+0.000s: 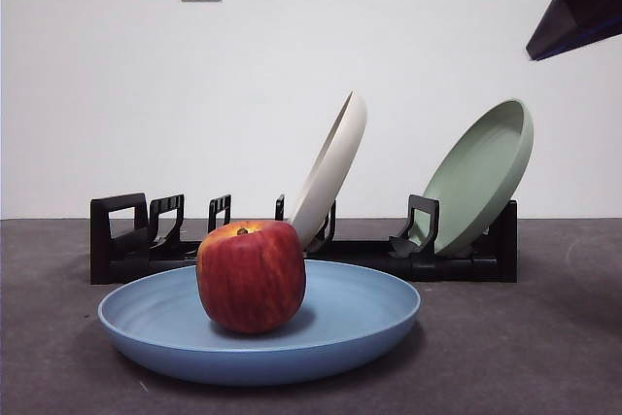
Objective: Take the blue plate from the plate rack,put the plate on the table,take the apple from the table,put the apple in the plate
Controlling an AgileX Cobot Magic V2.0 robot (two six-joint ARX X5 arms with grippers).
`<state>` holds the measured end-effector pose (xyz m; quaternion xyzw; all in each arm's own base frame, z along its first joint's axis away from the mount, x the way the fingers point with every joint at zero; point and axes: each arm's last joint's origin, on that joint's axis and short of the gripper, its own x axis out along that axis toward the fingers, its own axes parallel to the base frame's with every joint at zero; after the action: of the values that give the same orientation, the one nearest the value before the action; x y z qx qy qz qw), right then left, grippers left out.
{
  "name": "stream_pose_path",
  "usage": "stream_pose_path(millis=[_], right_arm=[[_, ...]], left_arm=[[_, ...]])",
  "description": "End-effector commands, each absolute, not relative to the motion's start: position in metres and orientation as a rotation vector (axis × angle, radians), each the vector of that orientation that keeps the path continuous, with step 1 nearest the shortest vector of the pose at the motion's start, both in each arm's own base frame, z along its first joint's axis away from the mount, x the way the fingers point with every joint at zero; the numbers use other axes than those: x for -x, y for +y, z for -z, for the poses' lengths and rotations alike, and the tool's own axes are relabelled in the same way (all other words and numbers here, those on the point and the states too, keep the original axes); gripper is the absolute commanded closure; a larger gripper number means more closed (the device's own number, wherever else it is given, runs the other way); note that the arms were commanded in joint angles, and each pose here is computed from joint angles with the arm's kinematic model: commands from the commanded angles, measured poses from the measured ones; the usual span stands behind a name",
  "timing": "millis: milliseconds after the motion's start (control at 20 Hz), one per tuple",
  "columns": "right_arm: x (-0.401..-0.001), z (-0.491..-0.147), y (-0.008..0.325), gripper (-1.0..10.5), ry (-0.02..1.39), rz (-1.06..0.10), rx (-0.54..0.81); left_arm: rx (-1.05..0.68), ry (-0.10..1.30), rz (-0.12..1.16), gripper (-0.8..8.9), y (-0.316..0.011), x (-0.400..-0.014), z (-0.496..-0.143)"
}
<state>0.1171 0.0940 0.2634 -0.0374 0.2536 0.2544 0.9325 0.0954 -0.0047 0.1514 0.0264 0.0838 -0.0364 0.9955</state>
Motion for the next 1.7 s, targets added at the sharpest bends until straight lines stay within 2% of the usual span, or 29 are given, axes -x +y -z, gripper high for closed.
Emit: stream_pose_path(millis=[50, 850, 1050, 1150, 1300, 1500, 1700], right_arm=[[-0.117, -0.262, 0.094, 9.6, 0.520, -0.518, 0.068], [-0.117, -0.262, 0.094, 9.6, 0.522, -0.518, 0.078], [-0.106, -0.264, 0.078, 9.6, 0.523, -0.489, 0.129], [-0.105, -0.268, 0.063, 9.6, 0.480, -0.417, 0.129], [-0.102, -0.278, 0.037, 9.6, 0.376, -0.241, 0.061], [-0.098, -0.292, 0.014, 9.6, 0.142, -0.054, 0.016], [-0.097, -0.279, 0.009, 9.6, 0.071, -0.127, 0.044]], left_arm=[[-0.044, 0.185, 0.066, 8.16, -0.004, -0.096, -0.146], [-0.042, 0.178, 0.068, 8.16, -0.004, -0.096, -0.147], [-0.042, 0.178, 0.068, 8.16, -0.004, -0.096, -0.147], [-0.042, 0.178, 0.068, 8.16, -0.004, -0.096, -0.147], [-0.042, 0.178, 0.068, 8.16, -0.004, -0.096, -0.147], [-0.042, 0.178, 0.068, 8.16, -0.004, -0.096, -0.147], [-0.042, 0.178, 0.068, 8.16, -0.004, -0.096, -0.147]])
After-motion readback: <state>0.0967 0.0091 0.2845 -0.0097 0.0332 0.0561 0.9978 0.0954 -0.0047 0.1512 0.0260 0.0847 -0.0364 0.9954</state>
